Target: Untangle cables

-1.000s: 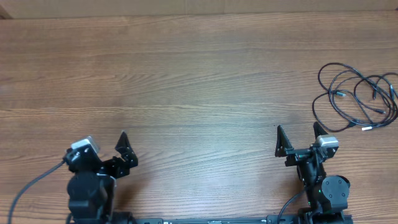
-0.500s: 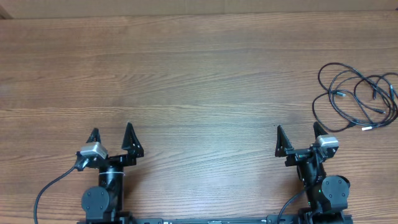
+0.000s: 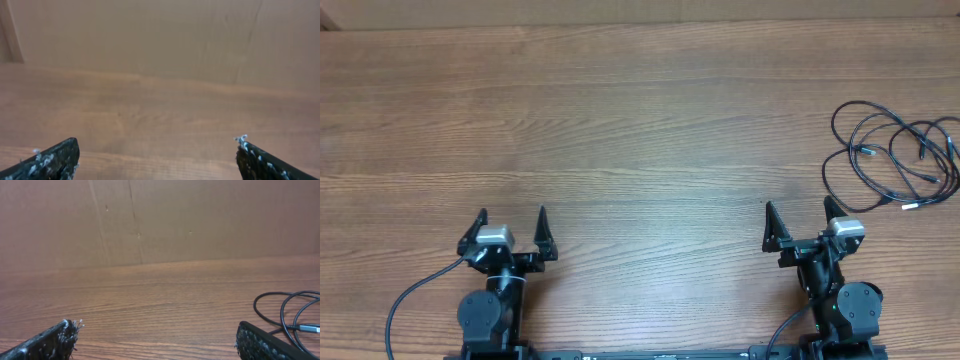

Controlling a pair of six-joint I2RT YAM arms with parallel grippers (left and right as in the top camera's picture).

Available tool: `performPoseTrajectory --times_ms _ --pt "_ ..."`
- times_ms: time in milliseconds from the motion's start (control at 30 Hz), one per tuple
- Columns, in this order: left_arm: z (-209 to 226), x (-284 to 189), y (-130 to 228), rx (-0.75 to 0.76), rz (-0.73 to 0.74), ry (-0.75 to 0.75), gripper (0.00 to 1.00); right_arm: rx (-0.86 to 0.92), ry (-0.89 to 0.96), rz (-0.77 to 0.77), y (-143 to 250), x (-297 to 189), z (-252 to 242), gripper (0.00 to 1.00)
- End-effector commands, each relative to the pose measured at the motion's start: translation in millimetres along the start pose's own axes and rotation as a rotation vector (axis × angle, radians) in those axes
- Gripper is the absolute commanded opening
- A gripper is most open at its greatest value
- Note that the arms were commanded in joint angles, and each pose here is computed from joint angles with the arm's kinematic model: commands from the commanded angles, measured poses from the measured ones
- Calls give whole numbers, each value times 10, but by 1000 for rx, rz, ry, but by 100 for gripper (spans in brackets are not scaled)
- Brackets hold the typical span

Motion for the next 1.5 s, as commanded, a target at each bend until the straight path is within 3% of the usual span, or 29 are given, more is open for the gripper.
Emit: performPoseTrajectory --times_ms 0,1467 --pt "-11 -4 33 53 13 21 99 -4 8 -3 21 2 -9 100" --pt "-11 -4 31 54 12 20 100 -4 8 -3 21 2 -9 100"
Point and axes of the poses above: each gripper's point midway between its finger pads, its own x axis out along the fingers, its own z axis along the line the jaws close on, y = z × x, the point moved 7 cm from there along -x, back along the fingers, and after that the axes turned 7 degrees about -x, right-handed, at the moved point
